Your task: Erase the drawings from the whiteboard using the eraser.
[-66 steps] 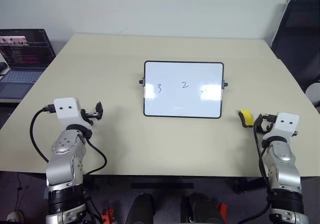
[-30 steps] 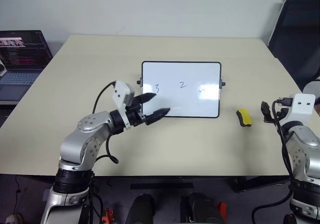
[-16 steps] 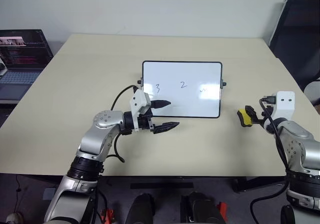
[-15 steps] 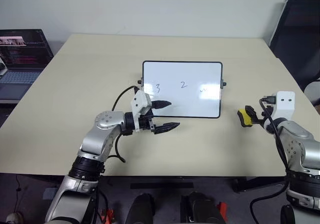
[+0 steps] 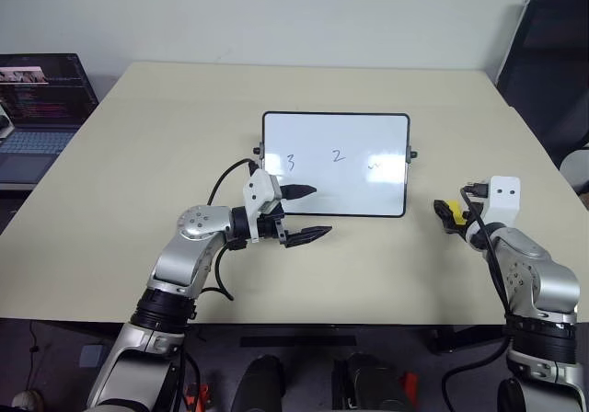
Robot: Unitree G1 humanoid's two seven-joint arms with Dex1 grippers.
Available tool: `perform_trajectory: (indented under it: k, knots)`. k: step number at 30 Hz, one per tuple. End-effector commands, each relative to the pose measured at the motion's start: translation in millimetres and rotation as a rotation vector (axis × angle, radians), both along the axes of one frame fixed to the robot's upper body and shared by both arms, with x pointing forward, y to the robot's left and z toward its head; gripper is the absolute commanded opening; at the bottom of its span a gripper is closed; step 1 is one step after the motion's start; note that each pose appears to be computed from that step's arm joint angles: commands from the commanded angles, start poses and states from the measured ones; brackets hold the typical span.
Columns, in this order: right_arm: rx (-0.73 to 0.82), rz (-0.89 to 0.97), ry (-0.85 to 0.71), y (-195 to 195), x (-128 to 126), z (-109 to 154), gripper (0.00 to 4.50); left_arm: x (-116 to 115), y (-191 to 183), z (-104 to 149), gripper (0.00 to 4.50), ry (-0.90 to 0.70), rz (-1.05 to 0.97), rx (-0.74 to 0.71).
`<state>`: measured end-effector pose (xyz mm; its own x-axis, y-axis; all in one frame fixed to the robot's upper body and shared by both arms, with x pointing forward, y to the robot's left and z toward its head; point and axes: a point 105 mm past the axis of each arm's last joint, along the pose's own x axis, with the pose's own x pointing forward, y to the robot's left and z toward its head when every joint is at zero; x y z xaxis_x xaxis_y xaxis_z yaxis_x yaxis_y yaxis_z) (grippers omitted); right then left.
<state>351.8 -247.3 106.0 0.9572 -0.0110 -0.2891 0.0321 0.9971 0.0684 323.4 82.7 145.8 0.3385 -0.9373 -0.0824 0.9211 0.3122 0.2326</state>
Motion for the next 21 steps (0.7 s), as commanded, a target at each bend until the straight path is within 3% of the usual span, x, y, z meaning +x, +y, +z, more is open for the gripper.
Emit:
perform_trajectory:
  k: [1,21]
  knots:
    - [0.005,0.005,-0.066,3,7,12,4.45,1,5,10,4.50,-0.045,0.007,-0.013]
    - [0.007,-0.012,-0.047,0,4,-6,4.45,4,10,11,4.50,-0.059,0.009,0.008]
